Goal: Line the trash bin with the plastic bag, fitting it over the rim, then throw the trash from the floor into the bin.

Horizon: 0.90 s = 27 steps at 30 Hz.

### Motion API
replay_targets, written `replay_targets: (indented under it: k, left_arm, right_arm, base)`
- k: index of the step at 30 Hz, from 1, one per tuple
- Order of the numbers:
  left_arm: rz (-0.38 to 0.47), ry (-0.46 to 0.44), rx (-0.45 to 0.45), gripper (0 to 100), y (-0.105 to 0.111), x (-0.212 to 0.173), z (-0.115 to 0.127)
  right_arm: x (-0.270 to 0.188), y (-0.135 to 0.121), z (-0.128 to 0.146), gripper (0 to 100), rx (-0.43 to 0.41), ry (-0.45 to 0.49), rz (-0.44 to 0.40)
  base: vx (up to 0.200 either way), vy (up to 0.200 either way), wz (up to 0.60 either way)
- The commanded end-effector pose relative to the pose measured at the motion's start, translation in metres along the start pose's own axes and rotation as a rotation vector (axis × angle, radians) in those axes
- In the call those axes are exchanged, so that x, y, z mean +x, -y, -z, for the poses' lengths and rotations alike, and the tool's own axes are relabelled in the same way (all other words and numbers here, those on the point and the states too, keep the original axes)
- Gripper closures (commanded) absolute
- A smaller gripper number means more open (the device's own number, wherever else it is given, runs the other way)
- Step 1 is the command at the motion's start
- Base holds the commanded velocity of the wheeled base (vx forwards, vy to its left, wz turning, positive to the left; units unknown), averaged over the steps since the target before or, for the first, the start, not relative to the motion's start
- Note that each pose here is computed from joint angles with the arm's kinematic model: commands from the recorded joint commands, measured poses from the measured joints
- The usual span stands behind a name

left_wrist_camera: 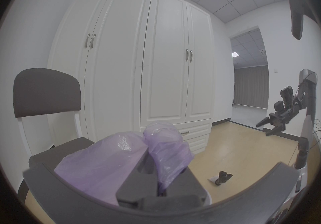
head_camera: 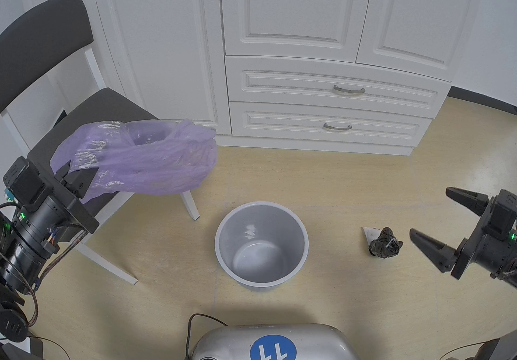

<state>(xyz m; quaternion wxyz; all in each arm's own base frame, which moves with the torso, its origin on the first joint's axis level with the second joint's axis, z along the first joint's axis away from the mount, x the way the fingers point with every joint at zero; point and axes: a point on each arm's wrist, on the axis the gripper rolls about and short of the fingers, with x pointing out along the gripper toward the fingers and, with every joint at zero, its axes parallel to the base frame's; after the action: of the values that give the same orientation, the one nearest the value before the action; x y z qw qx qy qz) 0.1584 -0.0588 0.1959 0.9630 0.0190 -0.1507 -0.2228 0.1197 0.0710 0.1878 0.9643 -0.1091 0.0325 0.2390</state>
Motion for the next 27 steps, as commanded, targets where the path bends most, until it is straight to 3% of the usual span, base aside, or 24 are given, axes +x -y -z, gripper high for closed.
replay_targets:
  k: [1,8,11,18,27]
  left_arm:
    - [0.032,0.089,-0.004,100,0.008,-0.012,-0.02]
    - [0.18,0.13,-0.046,100,0.026,-0.033,-0.036]
    - [0.2,0.112,-0.045,100,0.026,-0.041,-0.038]
    - [0.333,0.193,-0.019,100,0.027,-0.052,-0.052]
    - [0.362,0.259,0.0,100,0.025,-0.068,-0.061]
  right_arm:
    - [0.01,-0.033,0.006,0,0.078,-0.064,-0.118]
    - [0.017,-0.037,0.005,0,0.161,-0.06,-0.103]
    - [0.017,-0.035,0.004,0,0.166,-0.033,-0.095]
    - [0.018,-0.033,0.005,0,0.176,-0.03,-0.077]
    - [0.028,-0.031,0.006,0,0.206,-0.056,-0.052]
  base:
    - [0.0,0.0,0.0]
    - [0.0,0.0,0.0]
    - [0.0,0.0,0.0]
    - [0.0,0.0,0.0]
    - [0.0,0.0,0.0]
